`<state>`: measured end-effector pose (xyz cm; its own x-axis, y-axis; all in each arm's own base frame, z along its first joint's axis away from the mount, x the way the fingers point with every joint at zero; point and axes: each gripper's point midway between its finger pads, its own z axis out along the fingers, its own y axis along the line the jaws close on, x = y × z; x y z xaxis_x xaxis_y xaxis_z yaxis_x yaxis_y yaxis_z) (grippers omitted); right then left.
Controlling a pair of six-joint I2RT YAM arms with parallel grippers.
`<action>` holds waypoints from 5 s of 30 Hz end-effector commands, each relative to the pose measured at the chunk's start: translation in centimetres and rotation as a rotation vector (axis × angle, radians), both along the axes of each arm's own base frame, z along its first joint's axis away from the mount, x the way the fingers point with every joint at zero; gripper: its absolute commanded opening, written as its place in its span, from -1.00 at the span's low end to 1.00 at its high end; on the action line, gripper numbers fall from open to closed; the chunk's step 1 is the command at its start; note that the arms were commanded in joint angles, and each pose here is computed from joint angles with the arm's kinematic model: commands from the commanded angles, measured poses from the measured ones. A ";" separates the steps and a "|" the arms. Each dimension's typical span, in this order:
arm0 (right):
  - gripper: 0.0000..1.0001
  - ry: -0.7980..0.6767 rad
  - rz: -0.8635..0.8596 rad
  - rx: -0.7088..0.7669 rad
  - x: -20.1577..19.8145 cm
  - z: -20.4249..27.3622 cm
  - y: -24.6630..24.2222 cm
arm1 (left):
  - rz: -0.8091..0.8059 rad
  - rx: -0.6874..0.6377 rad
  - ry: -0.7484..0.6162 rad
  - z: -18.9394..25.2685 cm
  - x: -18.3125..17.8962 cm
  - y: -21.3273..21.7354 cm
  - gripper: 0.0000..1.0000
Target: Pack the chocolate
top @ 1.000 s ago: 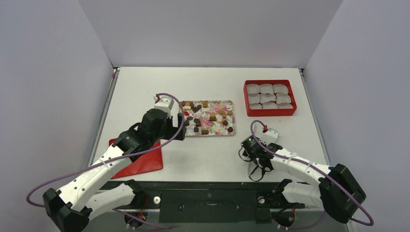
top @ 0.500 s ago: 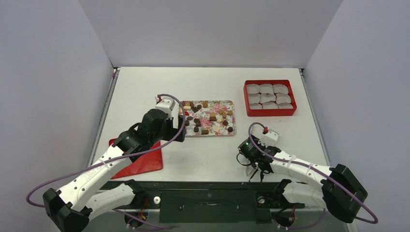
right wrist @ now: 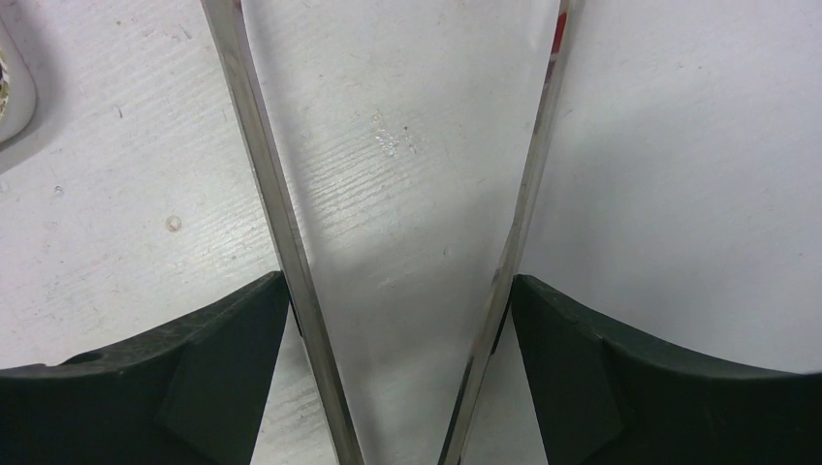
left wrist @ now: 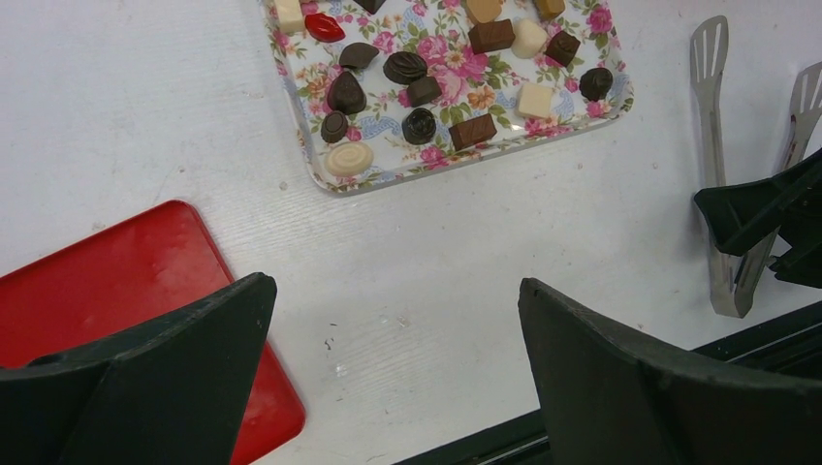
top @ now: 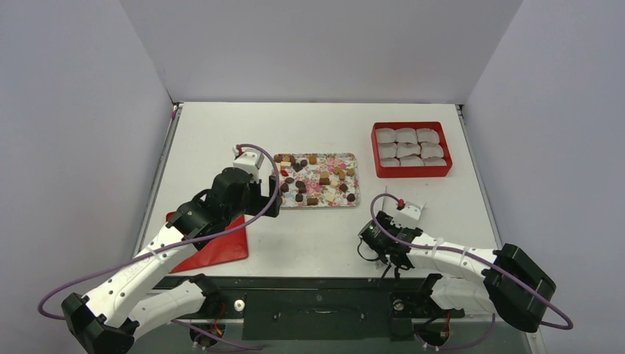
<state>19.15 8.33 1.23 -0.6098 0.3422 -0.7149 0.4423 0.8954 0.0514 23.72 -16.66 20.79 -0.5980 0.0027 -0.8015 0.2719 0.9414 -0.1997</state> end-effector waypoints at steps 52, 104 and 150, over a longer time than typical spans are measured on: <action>0.51 -0.068 -0.008 0.003 0.9 0.4 1.0 | -0.030 -0.018 0.041 -1.0 0.2 -1.2 0.93; 0.03 -0.039 0.559 0.177 0.4 23.2 8.2 | 0.186 0.200 -0.063 0.0 1.5 5.2 0.93; -0.16 0.255 0.708 0.104 3.9 14.0 14.4 | 0.241 0.248 -0.065 -1.5 1.2 7.2 0.93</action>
<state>22.40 21.95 15.19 -0.8595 -0.1563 -0.4867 -0.2366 0.9656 0.1076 24.59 -9.48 18.29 -0.5815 0.0827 -0.8093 0.0420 0.9965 0.0716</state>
